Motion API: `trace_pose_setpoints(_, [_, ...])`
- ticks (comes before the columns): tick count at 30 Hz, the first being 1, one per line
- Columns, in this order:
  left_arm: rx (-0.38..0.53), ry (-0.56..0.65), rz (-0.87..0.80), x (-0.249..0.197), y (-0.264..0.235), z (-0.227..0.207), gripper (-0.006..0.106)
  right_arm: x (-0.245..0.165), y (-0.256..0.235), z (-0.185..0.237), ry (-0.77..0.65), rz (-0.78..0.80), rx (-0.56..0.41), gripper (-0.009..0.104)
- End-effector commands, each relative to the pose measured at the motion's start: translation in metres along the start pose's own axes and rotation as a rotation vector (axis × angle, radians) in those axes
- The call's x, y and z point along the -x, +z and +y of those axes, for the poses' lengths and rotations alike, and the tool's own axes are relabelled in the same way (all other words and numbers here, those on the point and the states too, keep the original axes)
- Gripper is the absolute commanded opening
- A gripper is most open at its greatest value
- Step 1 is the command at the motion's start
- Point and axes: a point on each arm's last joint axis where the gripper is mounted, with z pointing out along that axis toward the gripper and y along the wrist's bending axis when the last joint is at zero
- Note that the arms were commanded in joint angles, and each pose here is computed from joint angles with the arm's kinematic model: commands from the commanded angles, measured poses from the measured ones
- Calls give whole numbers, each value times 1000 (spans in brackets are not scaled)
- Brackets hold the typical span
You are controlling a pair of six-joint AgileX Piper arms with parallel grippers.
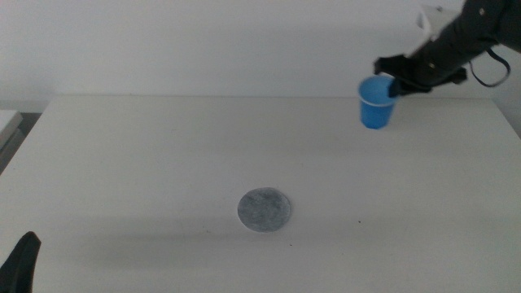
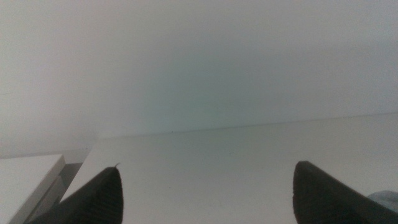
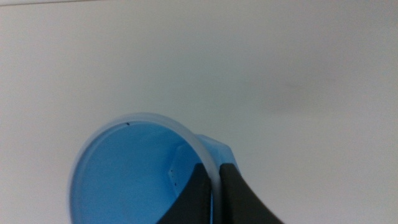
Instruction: Place an empty cup on a cup mat.
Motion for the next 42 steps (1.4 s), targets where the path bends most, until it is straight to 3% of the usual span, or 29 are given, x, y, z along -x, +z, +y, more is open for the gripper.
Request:
trace_pose_setpoints(1, [-4,-6,-9,1,0,0,94,-1,-20,29,-63,-12,37,-2])
trace_pose_setpoints(9, [-4,-6,-9,1,0,0,94,-34,-27,120,-215,63,141,-2])
trace_pose_setpoints(15, [-4,-6,-9,1,0,0,94,-55,-29,162,-304,84,180,-2])
trace_pose_setpoints(25, [-4,-6,-9,1,0,0,94,-69,-25,172,-317,172,178,-2])
trace_pose_setpoints(42, [-4,-6,-9,1,0,0,94,-95,31,179,-314,334,178,-2])
